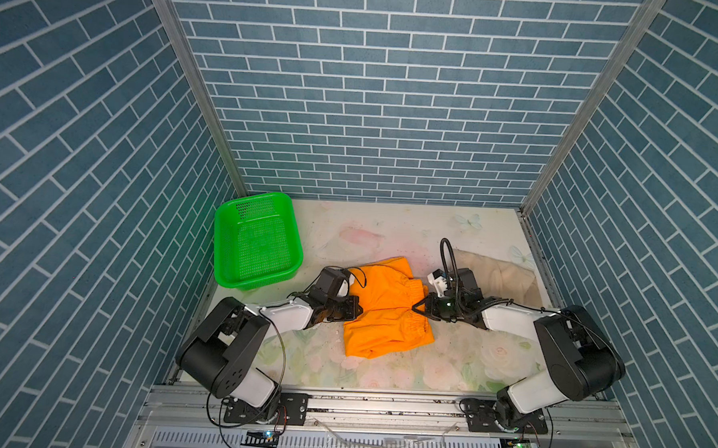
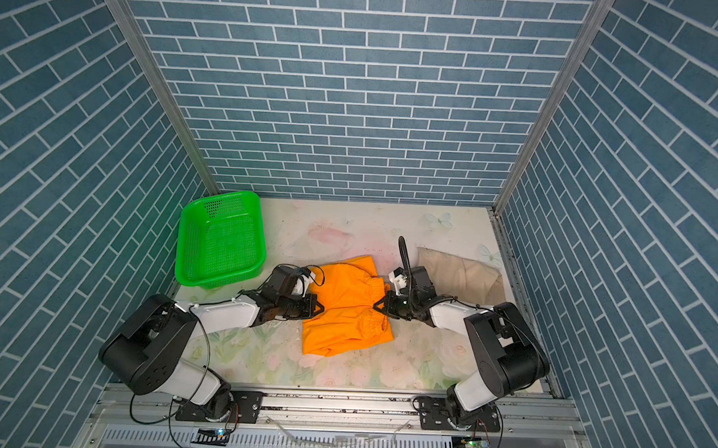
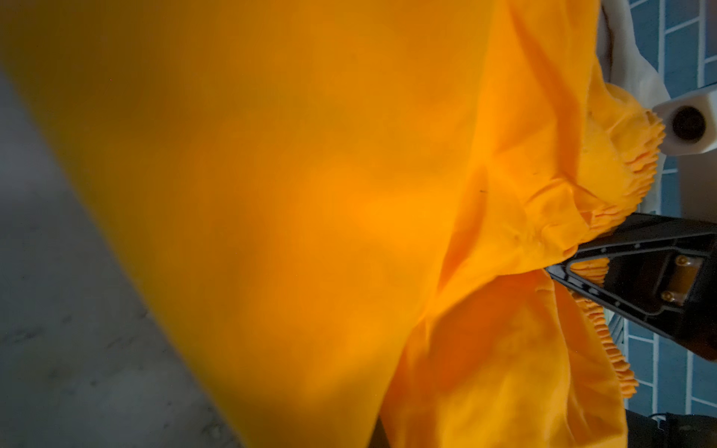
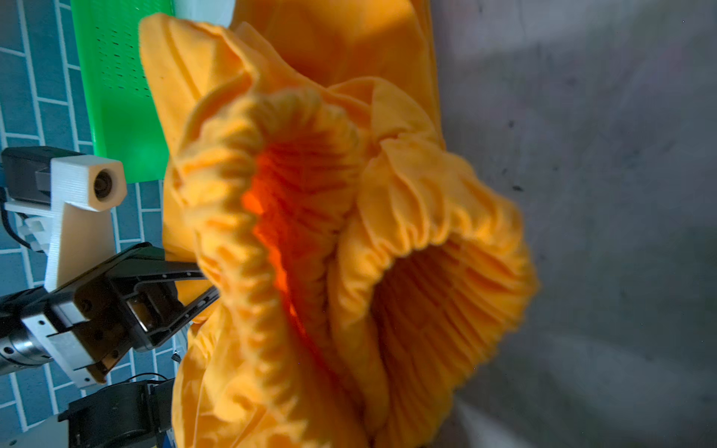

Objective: Fold and stack the shorts
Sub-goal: 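Grasp the orange shorts with both grippers from either side, then carry the orange shorts with both grippers onto the beige shorts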

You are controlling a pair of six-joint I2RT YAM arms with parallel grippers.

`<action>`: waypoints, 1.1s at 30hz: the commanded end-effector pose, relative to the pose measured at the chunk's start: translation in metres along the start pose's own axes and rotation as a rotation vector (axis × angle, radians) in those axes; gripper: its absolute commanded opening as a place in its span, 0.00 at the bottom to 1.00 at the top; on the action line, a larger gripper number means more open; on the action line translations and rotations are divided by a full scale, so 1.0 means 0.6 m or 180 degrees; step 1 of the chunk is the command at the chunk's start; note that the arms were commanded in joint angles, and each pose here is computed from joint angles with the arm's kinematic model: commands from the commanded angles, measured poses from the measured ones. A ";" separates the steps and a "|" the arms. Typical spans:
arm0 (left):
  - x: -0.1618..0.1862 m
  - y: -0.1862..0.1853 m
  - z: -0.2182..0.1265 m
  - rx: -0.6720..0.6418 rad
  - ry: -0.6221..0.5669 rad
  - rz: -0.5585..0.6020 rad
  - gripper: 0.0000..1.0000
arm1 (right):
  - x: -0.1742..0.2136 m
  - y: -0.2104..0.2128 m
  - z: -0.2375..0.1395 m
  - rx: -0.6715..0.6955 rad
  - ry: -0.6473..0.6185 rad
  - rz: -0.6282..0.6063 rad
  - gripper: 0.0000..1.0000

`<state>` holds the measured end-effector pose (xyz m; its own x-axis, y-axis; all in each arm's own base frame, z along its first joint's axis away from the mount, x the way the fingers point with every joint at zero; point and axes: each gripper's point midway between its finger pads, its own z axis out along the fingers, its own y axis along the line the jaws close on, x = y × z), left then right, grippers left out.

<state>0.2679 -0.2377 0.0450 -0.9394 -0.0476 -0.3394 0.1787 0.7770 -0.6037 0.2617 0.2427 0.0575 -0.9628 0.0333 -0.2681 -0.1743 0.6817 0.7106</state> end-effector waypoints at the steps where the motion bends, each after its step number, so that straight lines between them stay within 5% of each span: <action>1: -0.036 -0.049 -0.005 0.0038 0.0008 0.0268 0.00 | -0.033 0.035 -0.044 0.0173 -0.0066 -0.0337 0.00; 17: -0.154 -0.332 0.073 0.0655 0.0262 0.1110 0.00 | -0.126 -0.003 -0.313 0.1016 -0.0685 0.0008 0.00; 33: -0.175 -0.440 0.190 0.0978 0.0320 0.1565 0.00 | -0.127 -0.184 -0.459 0.1430 -0.1547 0.1045 0.00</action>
<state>0.3543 -0.5020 0.1598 -0.7691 0.3168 -0.5551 0.6339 0.4894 -0.5989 0.2963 -0.0210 0.1836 -0.7538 0.5158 -0.4072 0.2825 0.8138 0.5078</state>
